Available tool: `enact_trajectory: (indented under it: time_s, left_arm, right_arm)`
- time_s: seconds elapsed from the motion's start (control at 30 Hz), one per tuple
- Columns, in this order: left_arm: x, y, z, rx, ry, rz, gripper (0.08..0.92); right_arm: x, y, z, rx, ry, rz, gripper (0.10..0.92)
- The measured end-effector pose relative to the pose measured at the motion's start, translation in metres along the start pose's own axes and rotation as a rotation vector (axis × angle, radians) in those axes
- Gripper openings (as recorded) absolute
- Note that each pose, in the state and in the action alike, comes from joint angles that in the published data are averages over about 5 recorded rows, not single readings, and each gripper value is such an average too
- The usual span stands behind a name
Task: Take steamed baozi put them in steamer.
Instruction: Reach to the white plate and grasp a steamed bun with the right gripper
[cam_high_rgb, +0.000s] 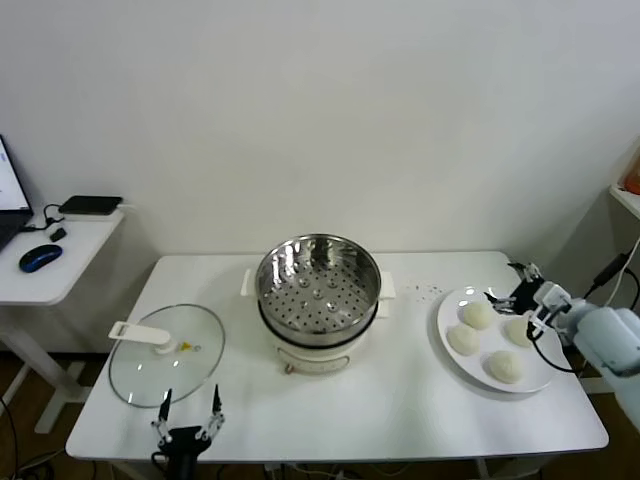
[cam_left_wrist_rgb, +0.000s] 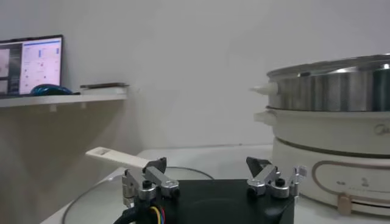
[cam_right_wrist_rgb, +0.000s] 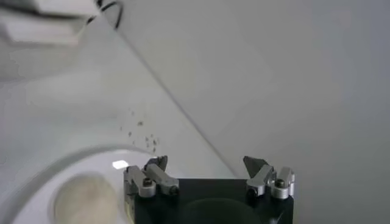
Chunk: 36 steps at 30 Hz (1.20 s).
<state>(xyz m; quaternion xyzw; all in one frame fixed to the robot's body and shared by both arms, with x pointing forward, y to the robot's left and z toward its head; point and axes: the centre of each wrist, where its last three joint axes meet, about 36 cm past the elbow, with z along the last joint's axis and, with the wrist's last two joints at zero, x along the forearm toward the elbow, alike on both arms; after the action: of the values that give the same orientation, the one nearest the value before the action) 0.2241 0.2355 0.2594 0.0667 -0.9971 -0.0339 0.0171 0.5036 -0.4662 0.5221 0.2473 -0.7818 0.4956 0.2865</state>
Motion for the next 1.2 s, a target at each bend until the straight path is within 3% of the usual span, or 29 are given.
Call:
enact_trajectory:
  time_s: [0.4,0.87,1.2]
  left_arm:
    - [0.002,-0.003,0.003,-0.015,-0.003,0.018,0.823]
    - [0.010,-0.002,0.006,-0.033,0.008,0.015,0.823]
    - [0.015,0.002,0.010,-0.052,0.026,0.018,0.823]
  right_arm:
    - [-0.032,-0.035,0.017,0.221,0.127,-0.272,0.823]
    - [-0.108,-0.077,-0.001,0.329,0.086,-0.441,0.823]
    - [-0.143,-0.094,-0.011,0.360,0.105,-0.539,0.823]
